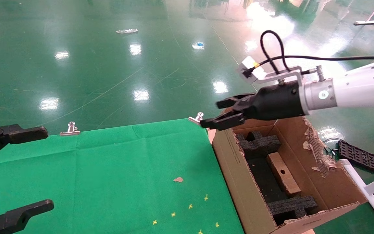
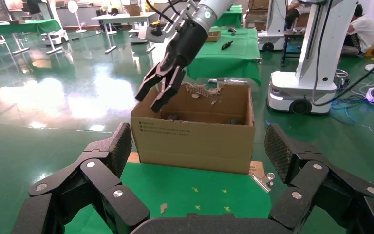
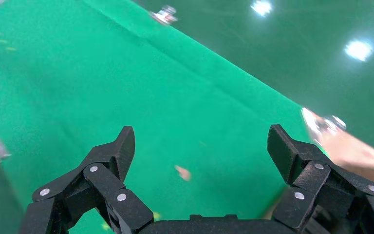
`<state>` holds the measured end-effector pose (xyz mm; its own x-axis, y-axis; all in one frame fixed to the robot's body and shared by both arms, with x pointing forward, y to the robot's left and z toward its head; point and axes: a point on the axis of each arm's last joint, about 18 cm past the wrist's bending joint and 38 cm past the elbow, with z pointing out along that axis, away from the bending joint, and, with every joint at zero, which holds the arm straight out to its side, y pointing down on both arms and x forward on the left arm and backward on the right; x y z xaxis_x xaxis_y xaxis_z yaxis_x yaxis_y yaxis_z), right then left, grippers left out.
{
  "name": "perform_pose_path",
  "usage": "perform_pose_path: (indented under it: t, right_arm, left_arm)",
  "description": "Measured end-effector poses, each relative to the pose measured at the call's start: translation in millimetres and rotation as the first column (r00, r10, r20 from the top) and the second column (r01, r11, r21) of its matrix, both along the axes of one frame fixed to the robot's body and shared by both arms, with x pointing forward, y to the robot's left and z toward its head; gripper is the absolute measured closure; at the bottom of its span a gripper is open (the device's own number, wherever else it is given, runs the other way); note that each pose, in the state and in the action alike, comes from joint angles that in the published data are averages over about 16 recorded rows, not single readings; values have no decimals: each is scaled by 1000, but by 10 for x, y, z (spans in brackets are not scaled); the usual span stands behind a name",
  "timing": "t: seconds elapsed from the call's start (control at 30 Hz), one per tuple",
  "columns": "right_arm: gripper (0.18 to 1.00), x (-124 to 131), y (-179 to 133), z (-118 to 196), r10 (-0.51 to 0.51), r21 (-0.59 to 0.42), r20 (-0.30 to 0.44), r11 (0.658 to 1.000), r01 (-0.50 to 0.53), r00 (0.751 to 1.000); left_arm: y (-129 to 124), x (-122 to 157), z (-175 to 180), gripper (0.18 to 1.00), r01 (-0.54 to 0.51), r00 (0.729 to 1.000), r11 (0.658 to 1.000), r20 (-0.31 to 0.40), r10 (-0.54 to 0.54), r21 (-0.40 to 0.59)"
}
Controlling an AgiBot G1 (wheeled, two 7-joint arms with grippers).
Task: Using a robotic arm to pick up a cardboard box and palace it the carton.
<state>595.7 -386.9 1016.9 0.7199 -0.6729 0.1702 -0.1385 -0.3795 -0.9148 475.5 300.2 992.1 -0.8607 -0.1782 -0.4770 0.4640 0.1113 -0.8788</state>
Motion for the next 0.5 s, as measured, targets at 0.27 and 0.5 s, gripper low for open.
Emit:
perform_pose_path:
  t: [0.27, 0.5]
  right_arm:
    - [178, -173, 345, -103, 185, 34, 76, 982, -188, 980]
    - [178, -384, 567, -161, 320, 52, 162, 942, -332, 934]
  left_arm:
    - [0, 0, 0, 184, 0, 1000, 1000, 0, 0, 0]
    - [0, 0, 0, 184, 0, 1000, 1000, 0, 0, 0]
